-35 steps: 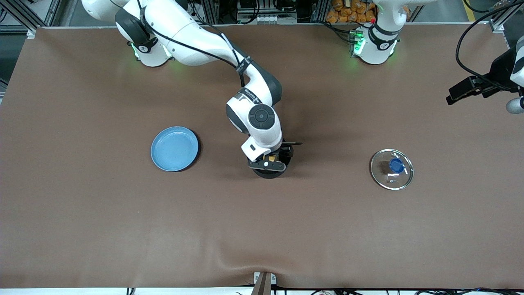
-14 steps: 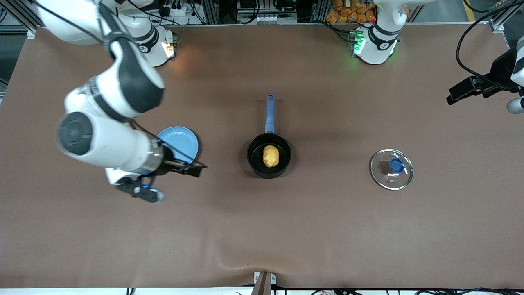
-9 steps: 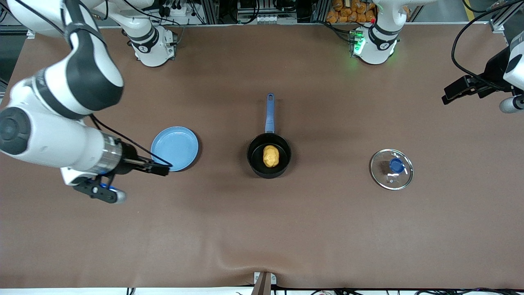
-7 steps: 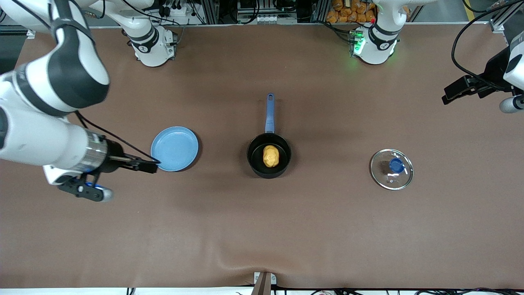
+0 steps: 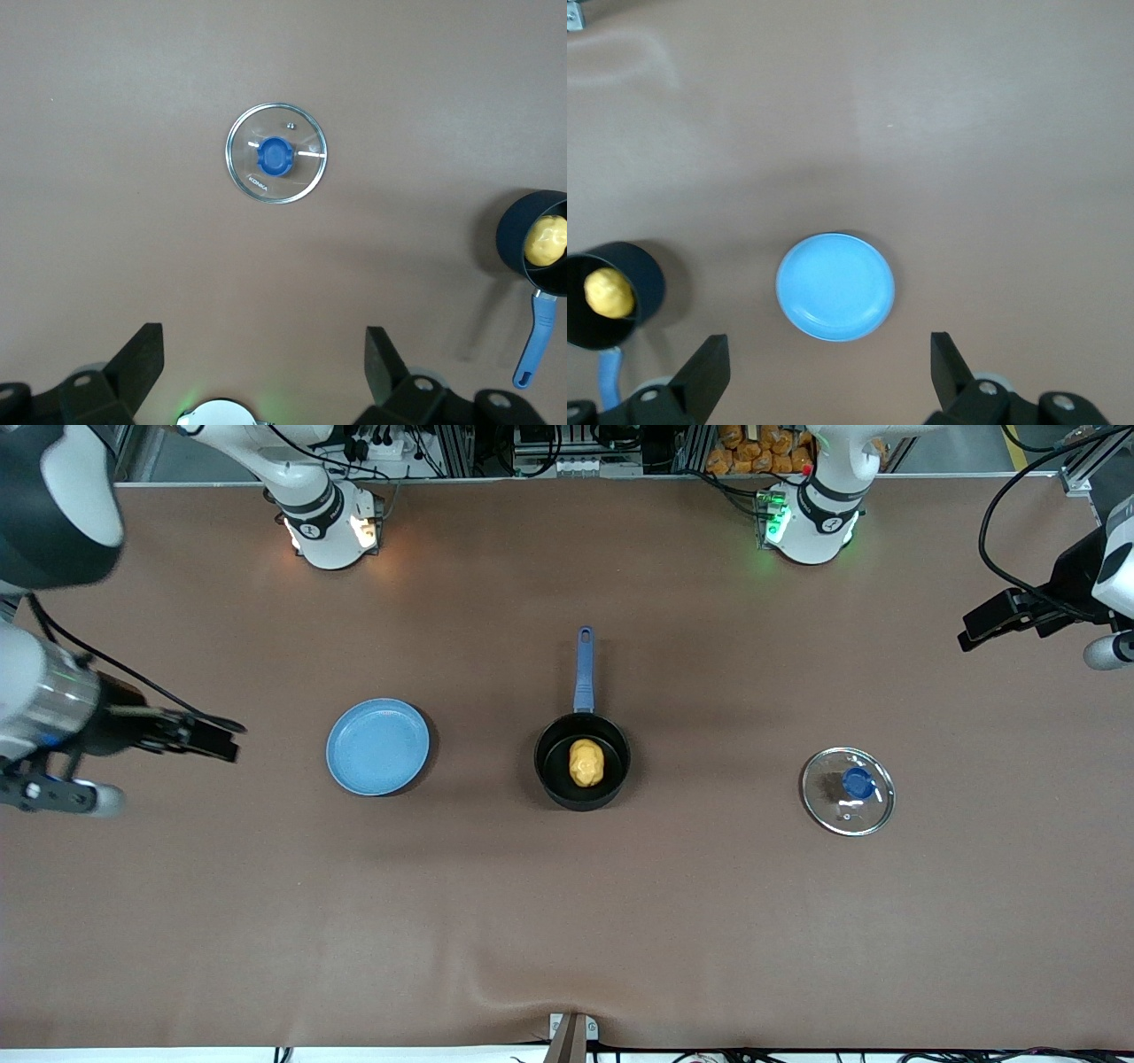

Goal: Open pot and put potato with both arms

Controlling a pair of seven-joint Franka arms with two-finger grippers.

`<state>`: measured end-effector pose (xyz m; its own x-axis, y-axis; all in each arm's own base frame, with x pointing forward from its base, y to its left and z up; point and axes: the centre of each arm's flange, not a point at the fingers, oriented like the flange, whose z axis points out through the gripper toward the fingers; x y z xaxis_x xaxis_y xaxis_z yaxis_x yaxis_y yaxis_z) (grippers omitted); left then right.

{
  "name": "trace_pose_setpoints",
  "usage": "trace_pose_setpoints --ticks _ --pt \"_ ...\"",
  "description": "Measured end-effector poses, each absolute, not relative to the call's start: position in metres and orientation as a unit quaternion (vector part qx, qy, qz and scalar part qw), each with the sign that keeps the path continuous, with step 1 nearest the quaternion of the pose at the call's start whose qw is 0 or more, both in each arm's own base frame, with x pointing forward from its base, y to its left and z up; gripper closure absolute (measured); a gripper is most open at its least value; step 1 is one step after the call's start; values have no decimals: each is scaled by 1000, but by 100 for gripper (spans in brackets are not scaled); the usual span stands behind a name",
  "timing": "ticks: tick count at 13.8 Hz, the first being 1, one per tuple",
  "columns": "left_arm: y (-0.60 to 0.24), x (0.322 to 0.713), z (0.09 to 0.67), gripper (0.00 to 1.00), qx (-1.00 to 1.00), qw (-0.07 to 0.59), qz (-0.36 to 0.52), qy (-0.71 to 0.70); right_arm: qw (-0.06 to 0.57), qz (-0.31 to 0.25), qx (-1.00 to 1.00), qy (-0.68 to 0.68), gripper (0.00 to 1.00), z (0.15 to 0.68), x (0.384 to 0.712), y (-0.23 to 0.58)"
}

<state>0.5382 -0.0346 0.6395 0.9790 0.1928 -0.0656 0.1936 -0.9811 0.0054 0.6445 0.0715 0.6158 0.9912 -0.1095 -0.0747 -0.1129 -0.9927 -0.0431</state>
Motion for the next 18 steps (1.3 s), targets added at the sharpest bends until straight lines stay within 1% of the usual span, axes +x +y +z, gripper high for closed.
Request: trace_pose_setpoints --ticks 4,11,14,18 --pt "-31 538 640 0 994 6 -32 100 7 41 -998 40 0 636 605 52" --pt "-33 538 640 0 995 6 -32 98 -4 40 -999 17 0 643 541 31" --pt "-34 538 640 0 995 6 -32 98 -4 40 -999 0 0 636 531 23" --pt "-35 538 641 0 995 6 -31 97 -3 38 -999 -10 0 635 532 17"
